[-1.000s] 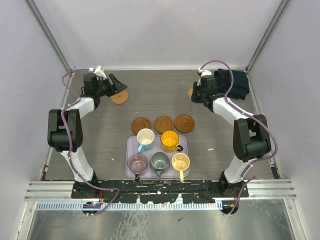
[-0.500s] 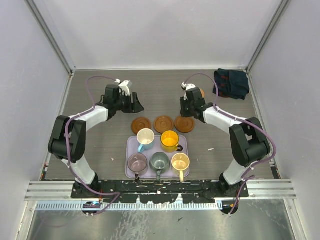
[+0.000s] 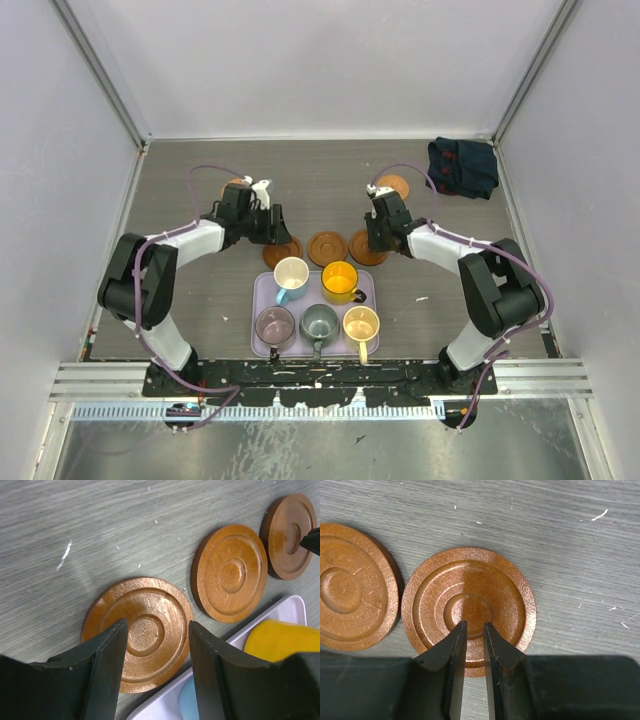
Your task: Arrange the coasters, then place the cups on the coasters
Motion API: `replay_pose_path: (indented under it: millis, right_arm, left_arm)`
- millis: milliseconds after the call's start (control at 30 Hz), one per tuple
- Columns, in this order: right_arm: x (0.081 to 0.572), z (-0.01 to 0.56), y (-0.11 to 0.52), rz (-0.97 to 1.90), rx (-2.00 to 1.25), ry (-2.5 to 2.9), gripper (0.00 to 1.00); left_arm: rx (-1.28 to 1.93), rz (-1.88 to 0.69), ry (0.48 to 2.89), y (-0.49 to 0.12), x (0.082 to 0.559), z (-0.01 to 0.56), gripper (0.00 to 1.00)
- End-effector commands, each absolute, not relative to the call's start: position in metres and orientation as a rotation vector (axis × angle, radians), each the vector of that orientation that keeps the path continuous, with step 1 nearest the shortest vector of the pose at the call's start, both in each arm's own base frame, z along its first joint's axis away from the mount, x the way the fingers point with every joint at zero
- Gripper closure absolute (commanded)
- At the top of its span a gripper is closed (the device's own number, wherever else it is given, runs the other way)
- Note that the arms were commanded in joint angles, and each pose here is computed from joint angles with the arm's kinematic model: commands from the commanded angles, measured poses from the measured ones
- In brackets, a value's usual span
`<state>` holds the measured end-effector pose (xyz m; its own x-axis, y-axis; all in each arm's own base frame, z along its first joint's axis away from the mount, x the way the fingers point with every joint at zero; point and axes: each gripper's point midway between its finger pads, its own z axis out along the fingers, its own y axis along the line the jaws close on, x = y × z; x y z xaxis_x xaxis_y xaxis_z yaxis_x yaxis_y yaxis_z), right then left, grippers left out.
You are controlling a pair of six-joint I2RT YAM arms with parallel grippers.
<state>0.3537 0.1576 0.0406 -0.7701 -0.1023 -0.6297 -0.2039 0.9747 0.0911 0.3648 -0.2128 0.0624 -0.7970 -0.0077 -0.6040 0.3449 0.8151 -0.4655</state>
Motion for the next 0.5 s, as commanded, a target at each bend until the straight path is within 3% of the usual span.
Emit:
replay_pose_path:
  millis: [0, 167, 467]
  right_arm:
    - [0.358, 0.054, 0.162, 0.225, -0.182, 2.408, 0.75]
    - [0.354, 0.042, 0.168, 0.253, -0.183, 2.44, 0.75]
    - [0.354, 0.025, 0.175, 0.271, -0.173, 2.491, 0.75]
  left_arm:
    - [0.236, -0.76, 2.399, -0.216, 0.362, 0.062, 0.49]
    - [0.203, -0.737, 2.453, -0.213, 0.361, 0.048, 0.59]
    - [0.109, -0.571, 2.6, -0.19, 0.352, 0.029, 0.66]
